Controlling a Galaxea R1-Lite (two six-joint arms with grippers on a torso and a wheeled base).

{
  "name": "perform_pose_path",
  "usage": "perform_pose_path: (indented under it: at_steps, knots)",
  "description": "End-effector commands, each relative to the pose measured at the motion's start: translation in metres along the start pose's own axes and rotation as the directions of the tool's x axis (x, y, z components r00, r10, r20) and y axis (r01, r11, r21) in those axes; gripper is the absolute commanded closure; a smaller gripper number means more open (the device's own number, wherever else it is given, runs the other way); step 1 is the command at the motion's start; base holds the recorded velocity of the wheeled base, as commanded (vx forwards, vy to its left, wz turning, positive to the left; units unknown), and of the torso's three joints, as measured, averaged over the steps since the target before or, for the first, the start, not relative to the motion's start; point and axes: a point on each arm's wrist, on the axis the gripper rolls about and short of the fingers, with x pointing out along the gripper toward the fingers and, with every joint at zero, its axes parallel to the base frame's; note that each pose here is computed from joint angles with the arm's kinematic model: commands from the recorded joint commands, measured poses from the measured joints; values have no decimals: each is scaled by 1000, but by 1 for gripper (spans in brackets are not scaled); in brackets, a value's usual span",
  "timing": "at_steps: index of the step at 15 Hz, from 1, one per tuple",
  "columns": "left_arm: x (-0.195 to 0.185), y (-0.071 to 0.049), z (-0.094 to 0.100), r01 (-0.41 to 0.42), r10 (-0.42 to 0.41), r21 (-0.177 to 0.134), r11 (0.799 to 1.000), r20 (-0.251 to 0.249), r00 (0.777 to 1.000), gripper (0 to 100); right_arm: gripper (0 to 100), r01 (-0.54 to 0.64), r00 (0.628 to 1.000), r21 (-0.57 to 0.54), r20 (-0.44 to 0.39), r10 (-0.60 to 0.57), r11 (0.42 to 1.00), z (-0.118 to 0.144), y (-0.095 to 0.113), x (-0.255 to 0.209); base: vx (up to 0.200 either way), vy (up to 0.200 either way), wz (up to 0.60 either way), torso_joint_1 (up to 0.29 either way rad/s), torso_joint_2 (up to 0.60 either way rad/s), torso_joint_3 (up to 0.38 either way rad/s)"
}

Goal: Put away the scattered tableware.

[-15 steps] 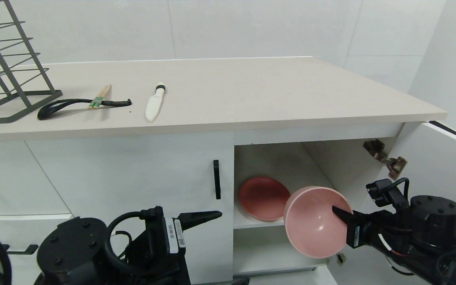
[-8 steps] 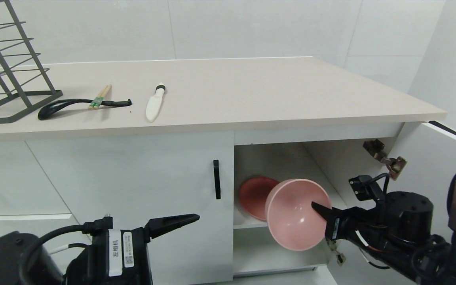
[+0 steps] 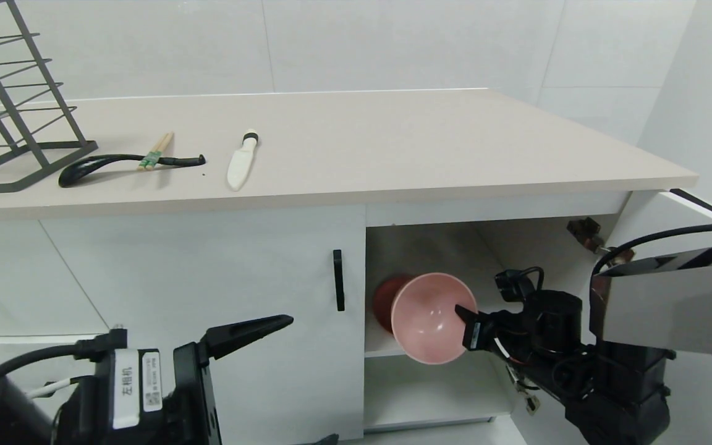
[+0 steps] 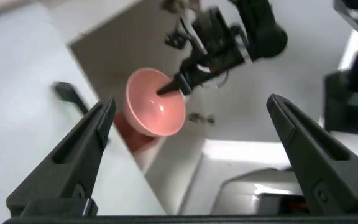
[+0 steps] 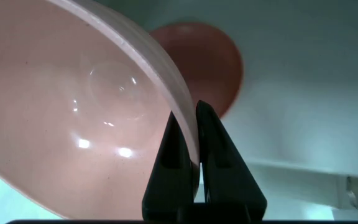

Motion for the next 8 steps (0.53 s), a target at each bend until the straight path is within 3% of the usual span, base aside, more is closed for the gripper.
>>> perform_pose_path:
  at_steps: [1,2,3,5,6,7,8]
  knots:
    - [-9,7,9,-78,78,18,997,40,996,0,100,-2,1000,30,19,2,1000,-5,-2,19,0,0,0,0,0,0]
    - [-22,14,13,-146,146,22,989,30,989,0,100,-15,998,36,62,13,999,2,-2,31,0,0,0,0,0,0]
    - [-30,12,15,-150,150,17,988,14,989,0,100,-20,997,36,78,17,999,3,-2,36,0,0,0,0,0,0]
    - [-54,1,17,-125,125,-9,992,-51,991,0,100,-22,996,35,85,19,999,-1,-3,47,0,0,0,0,0,0]
    - [-70,-7,18,-117,114,-39,992,-69,991,0,100,-18,997,37,77,15,999,-4,-6,49,0,0,0,0,0,0]
    - [-73,-8,19,-118,114,-52,992,-69,991,0,100,-18,997,37,77,15,999,-4,-6,49,0,0,0,0,0,0]
    - [-82,-10,25,-126,125,-87,988,-18,992,0,100,-19,997,39,75,16,999,-6,-6,51,0,0,0,0,0,0]
